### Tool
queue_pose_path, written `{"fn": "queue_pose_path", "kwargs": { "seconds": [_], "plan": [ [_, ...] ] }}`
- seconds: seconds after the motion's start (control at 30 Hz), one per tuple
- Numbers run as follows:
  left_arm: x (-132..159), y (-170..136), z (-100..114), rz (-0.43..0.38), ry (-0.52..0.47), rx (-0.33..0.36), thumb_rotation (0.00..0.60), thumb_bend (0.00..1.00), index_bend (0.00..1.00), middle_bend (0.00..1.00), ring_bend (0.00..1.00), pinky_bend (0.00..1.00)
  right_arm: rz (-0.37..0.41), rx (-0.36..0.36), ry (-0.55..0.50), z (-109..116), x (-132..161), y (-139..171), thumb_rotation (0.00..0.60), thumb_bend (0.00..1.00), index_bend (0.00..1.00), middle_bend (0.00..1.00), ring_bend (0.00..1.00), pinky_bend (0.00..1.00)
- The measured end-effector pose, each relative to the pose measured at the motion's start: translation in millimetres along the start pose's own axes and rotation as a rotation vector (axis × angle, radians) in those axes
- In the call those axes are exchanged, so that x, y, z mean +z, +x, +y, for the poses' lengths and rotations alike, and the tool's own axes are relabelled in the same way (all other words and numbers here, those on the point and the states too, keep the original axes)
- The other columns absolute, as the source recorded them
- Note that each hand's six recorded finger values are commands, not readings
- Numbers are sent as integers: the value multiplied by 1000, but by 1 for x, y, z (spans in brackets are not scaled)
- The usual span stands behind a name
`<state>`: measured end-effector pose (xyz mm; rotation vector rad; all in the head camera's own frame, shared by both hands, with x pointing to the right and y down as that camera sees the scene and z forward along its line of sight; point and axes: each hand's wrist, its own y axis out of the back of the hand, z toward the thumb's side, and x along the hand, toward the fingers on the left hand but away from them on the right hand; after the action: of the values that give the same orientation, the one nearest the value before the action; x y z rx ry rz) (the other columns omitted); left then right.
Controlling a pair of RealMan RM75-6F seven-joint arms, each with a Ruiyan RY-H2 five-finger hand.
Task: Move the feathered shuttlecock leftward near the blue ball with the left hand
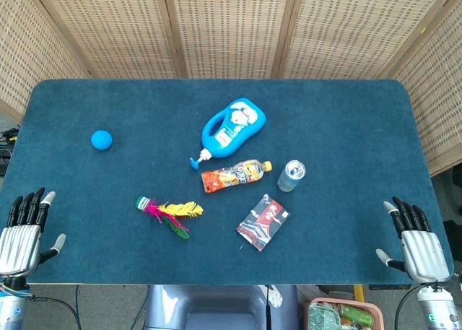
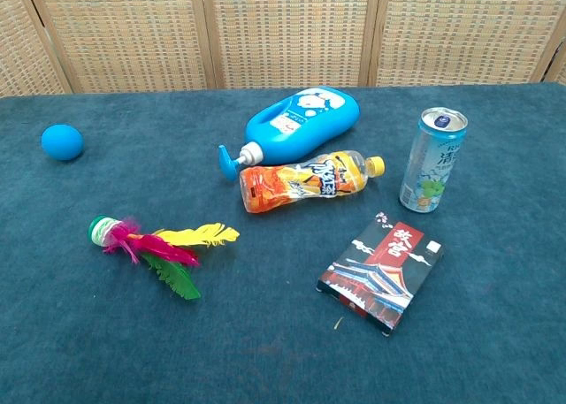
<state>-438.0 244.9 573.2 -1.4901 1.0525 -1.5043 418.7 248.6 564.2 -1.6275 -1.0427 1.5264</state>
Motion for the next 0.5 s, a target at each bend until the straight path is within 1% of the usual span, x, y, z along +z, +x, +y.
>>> {"fn": "queue_pose_path", "kwargs": {
  "seconds": [0.5],
  "plan": [
    [1,1,0,-4,-5,-3,600,294,0,0,0,0,7,5,2,-1,2,1,600,169,49,0,0,0]
  ]
}}
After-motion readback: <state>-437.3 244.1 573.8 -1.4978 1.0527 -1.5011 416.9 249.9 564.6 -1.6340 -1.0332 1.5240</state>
